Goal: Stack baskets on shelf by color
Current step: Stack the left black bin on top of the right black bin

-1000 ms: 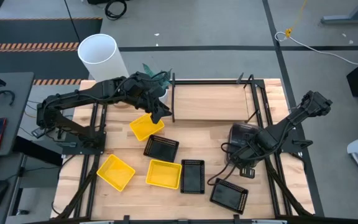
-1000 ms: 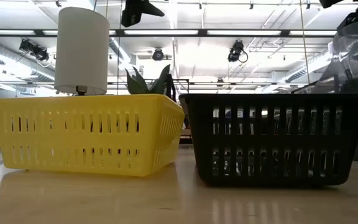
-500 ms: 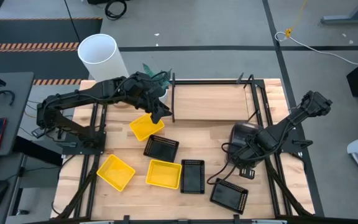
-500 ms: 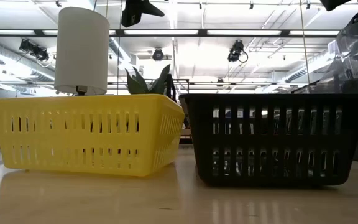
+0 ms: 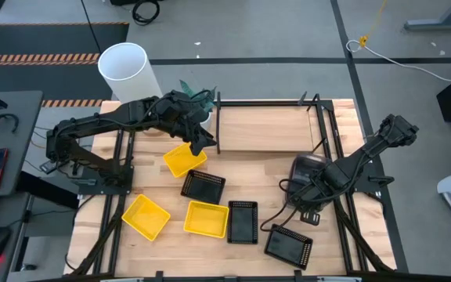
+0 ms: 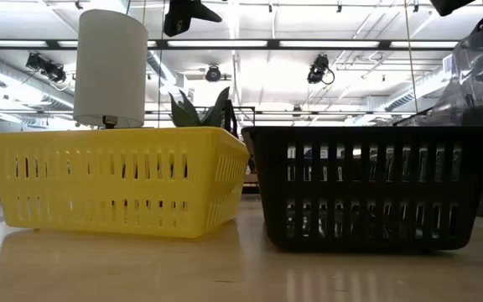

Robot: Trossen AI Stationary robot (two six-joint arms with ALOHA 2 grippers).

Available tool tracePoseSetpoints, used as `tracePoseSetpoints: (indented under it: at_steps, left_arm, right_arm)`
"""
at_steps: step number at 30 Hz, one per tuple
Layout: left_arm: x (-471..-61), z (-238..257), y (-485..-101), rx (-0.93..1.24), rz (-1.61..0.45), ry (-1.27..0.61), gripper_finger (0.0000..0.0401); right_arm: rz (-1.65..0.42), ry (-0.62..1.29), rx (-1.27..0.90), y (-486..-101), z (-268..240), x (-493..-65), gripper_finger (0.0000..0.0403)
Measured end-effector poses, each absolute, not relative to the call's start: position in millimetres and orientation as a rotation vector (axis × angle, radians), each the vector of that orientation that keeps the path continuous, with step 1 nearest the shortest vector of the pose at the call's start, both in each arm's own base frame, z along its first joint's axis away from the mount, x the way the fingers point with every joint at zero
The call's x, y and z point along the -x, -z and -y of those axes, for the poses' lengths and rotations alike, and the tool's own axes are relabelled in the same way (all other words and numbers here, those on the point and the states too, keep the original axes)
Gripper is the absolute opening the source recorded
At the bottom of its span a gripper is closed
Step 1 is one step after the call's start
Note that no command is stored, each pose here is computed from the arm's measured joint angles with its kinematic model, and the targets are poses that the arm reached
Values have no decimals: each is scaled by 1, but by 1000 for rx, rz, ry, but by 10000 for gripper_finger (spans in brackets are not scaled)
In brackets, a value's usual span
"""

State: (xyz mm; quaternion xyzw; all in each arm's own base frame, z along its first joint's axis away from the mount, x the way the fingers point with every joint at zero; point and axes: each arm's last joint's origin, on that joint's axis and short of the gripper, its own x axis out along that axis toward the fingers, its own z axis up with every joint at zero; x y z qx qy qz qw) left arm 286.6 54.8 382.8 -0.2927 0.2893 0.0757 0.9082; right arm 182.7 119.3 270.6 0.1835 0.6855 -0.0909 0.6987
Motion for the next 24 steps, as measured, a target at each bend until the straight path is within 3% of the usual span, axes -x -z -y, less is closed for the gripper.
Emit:
tracePoseSetpoints:
  at_steps: [18,24]
  left_arm:
    - [-287,-54,-383,590,-598,-153,172]
    - [-291,-36,-380,430,-599,-169,172]
  right_arm:
    - [-1500,231,-353,-270,-117,-182,5]
    - [-1517,262,-298,-264,-118,-185,6]
